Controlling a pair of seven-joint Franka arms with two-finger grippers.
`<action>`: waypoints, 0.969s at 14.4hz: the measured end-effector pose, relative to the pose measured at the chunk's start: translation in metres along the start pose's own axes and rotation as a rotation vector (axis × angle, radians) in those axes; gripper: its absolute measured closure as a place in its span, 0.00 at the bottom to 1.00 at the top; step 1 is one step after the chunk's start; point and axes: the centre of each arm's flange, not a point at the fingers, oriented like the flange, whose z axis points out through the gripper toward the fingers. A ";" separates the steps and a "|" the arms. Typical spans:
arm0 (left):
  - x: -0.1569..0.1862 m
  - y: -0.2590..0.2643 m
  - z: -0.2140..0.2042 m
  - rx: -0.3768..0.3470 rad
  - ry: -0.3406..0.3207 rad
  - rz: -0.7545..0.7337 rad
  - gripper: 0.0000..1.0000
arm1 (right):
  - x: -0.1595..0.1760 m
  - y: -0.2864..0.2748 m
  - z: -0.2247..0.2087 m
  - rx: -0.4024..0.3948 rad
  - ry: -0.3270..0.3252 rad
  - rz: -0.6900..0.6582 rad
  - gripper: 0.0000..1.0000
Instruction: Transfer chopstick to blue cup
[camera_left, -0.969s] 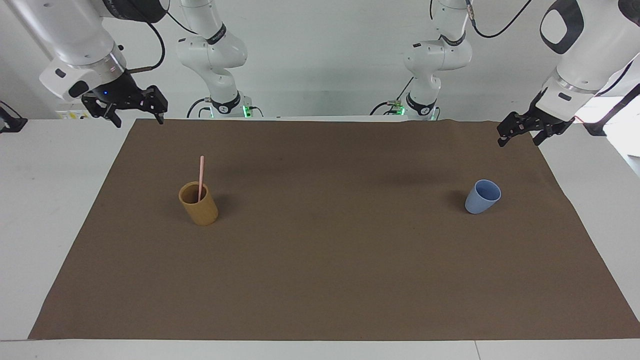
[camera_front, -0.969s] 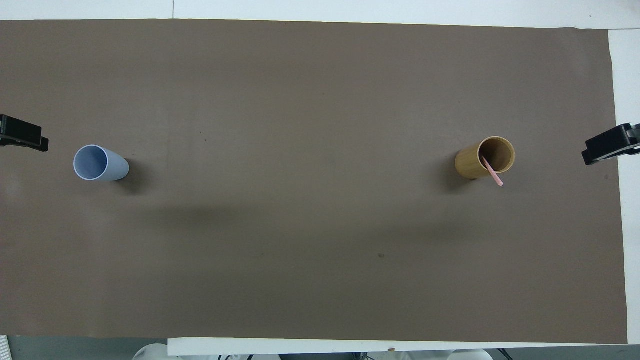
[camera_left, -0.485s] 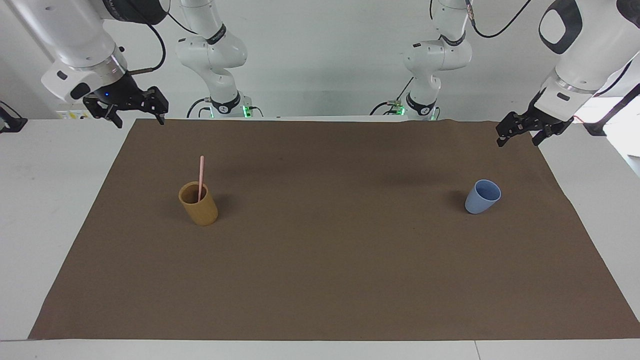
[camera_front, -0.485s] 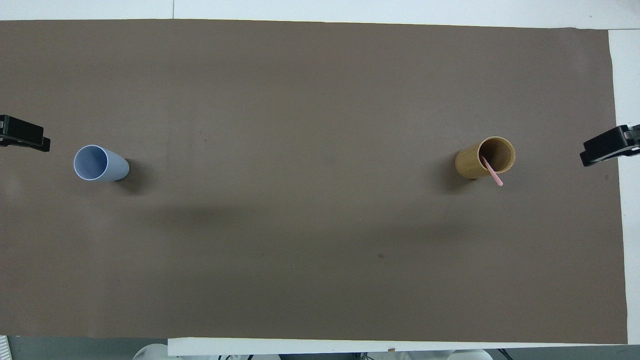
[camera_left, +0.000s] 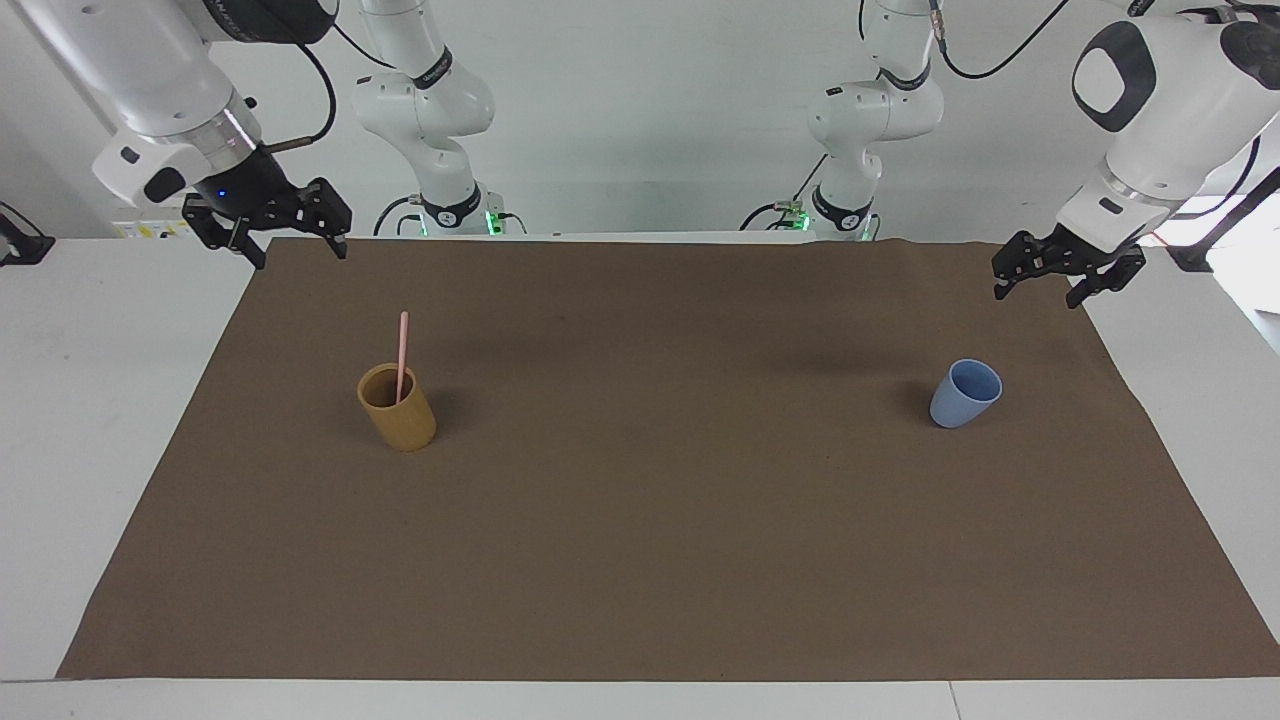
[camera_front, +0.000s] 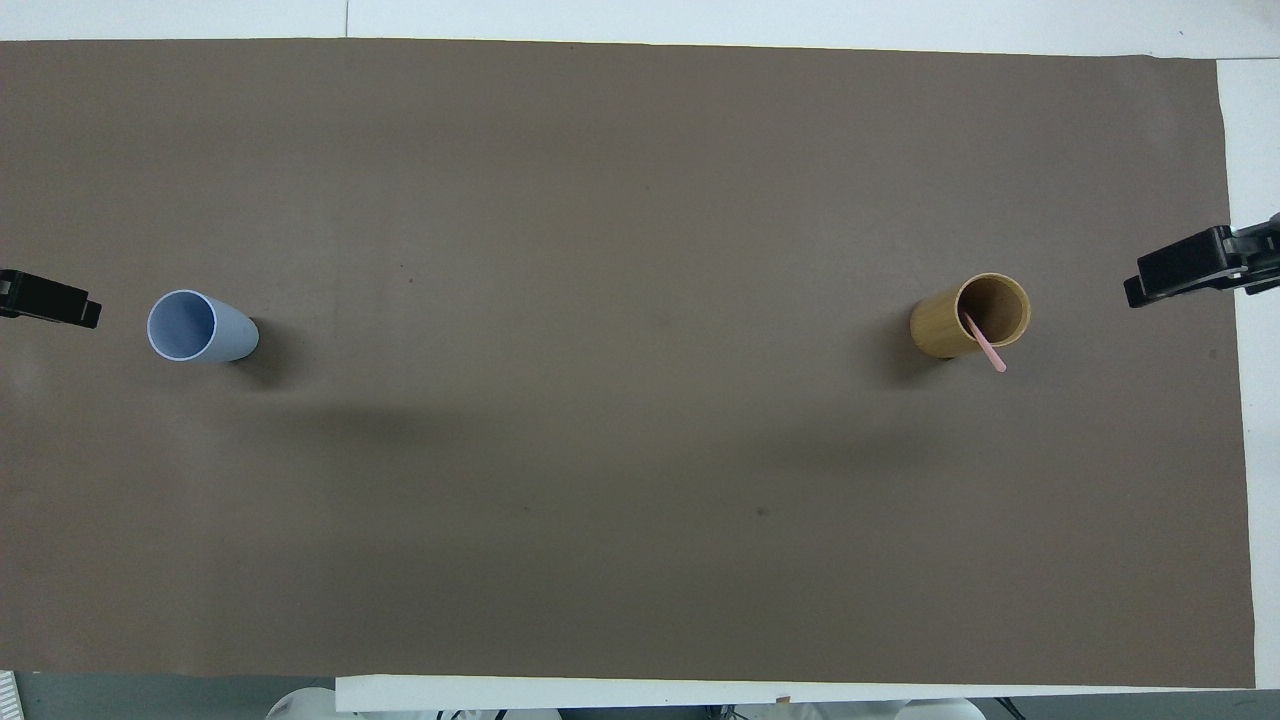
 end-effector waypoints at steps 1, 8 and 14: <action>-0.003 -0.006 -0.002 0.002 0.003 0.002 0.00 | 0.008 -0.007 0.011 0.021 -0.004 0.016 0.00; 0.006 -0.011 0.110 0.012 0.063 -0.260 0.02 | 0.070 -0.018 0.136 0.105 -0.188 0.145 0.00; 0.025 -0.021 0.170 0.001 0.029 -0.356 0.02 | 0.049 -0.015 0.182 0.113 -0.304 0.202 0.03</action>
